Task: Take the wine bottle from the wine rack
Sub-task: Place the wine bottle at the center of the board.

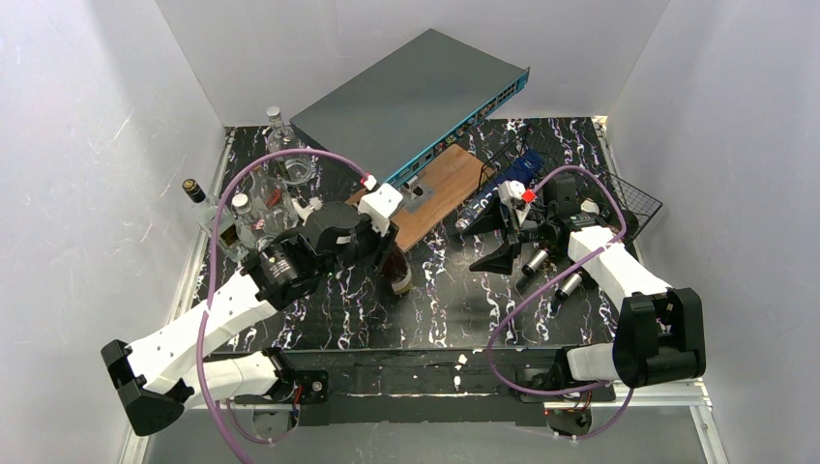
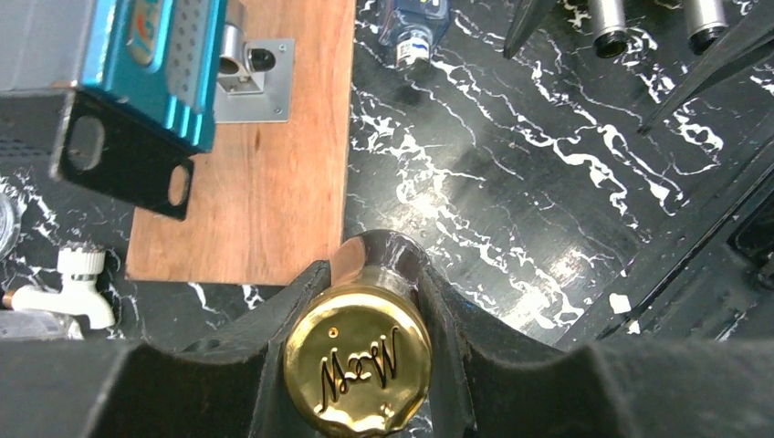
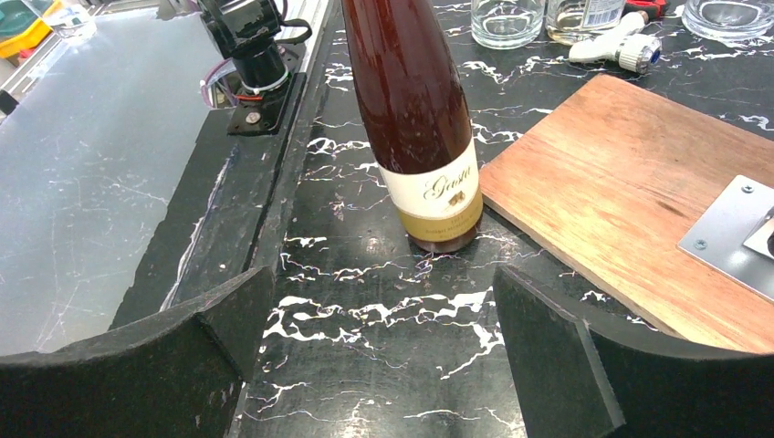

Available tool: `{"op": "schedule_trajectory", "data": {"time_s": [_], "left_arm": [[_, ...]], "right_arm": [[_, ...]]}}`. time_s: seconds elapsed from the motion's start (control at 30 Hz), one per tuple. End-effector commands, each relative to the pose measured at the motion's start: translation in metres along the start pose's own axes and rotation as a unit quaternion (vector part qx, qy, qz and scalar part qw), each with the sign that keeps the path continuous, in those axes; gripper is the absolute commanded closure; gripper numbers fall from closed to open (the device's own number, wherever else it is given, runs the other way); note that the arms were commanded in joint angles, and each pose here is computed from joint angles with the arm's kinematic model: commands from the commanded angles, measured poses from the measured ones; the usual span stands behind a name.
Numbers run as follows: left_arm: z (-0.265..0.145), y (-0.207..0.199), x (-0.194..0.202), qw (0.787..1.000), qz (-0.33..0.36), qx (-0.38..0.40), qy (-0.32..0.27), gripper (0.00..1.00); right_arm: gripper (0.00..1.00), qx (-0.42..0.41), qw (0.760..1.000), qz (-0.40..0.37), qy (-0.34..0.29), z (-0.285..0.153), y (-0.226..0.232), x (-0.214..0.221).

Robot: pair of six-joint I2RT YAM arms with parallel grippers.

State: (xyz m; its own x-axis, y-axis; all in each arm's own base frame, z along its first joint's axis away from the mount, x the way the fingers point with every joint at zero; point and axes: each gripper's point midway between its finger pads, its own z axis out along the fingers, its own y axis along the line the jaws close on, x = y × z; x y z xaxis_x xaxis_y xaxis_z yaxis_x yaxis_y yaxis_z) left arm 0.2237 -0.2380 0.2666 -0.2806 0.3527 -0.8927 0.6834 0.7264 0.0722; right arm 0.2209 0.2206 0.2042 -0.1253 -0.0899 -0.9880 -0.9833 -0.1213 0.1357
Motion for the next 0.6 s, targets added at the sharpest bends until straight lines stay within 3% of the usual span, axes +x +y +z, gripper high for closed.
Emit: {"op": "schedule_trajectory", "data": {"time_s": [0.0, 0.57], "left_arm": [[-0.034, 0.021, -0.054, 0.997, 0.005, -0.024, -0.078, 1.0], [-0.052, 0.057, -0.033, 0.996, -0.031, -0.068, -0.048, 1.0]], "right_arm": [[0.0, 0.001, 1.0, -0.017, -0.005, -0.002, -0.004, -0.01], [0.0, 0.004, 1.0, -0.017, -0.003, -0.003, -0.005, -0.009]]}}
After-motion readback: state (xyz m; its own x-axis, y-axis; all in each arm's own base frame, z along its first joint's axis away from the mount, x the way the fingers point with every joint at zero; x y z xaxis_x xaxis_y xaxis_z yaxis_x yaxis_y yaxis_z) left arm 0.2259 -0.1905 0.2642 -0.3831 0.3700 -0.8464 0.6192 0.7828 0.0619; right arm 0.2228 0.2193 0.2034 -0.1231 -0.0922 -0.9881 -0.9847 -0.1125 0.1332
